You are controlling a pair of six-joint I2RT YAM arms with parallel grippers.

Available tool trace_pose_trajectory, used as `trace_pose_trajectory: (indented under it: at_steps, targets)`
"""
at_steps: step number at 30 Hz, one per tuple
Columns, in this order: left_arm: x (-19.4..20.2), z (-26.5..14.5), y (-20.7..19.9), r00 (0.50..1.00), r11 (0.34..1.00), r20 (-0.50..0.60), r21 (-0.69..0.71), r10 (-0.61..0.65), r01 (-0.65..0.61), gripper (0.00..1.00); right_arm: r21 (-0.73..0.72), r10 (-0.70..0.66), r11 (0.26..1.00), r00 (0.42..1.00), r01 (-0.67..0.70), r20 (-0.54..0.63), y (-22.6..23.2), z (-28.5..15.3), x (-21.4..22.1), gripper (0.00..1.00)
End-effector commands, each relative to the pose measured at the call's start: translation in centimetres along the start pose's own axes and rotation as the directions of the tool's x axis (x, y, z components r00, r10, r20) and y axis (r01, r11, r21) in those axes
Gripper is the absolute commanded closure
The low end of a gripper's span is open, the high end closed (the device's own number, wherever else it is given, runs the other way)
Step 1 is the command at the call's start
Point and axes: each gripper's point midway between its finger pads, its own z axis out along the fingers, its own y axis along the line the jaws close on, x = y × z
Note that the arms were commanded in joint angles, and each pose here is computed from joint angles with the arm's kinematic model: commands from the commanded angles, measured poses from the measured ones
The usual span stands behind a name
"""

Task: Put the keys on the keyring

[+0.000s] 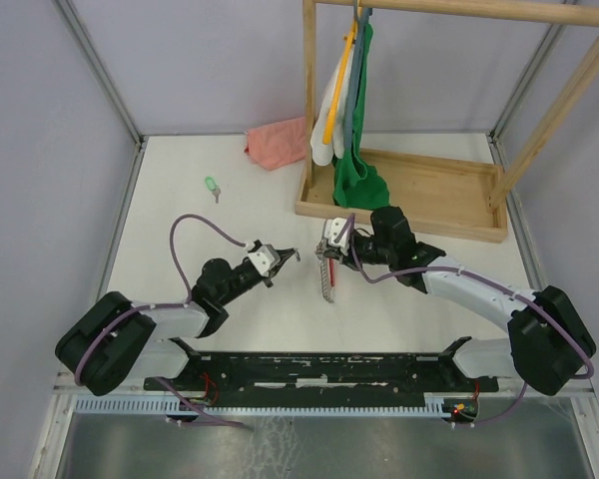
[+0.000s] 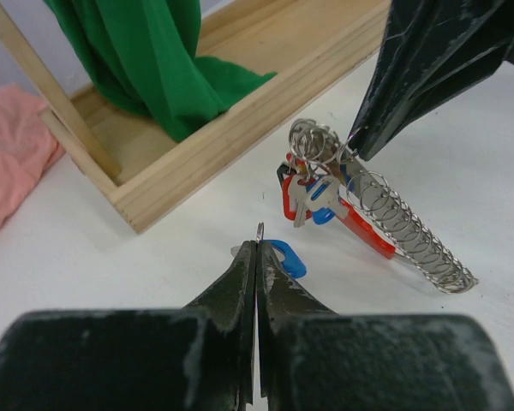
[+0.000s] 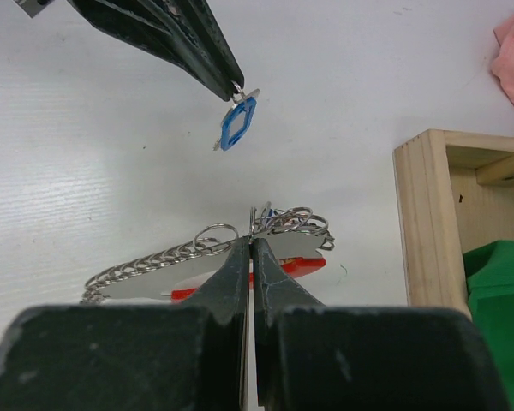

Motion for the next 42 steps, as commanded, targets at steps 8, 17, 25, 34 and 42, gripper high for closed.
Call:
trace_pose_trajectory:
  at_steps: [8,17,25,34,42]
  targets:
    - [-4.0,-0.1,-2.5,0.924,0.942,0.269,0.120,0.273,-0.314,0.97,0.028,-0.296,0.955,0.954,0.295,0.040,-1.2,0.7,-0.9,0.99]
    - [-2.3,0.0,-3.5,0.909,0.896,0.221,0.202,0.352,-0.396,0.97,0.089,-0.465,0.884,0.883,0.459,0.061,-0.7,1.4,-1.1,0.99]
    - [-2.0,-0.1,-4.3,0.904,0.886,0.235,0.220,0.358,-0.408,0.97,0.062,-0.527,0.850,0.844,0.523,0.103,1.4,1.2,-1.5,0.99]
    - [-0.3,0.2,-5.4,0.914,0.874,0.188,0.276,0.359,-0.400,0.97,0.070,-0.538,0.843,0.835,0.533,0.117,1.9,1.1,-1.5,0.99]
    - [-0.2,0.3,-5.2,0.915,0.878,0.180,0.263,0.362,-0.399,0.97,0.047,-0.526,0.850,0.840,0.525,0.132,2.5,1.3,-1.5,0.99]
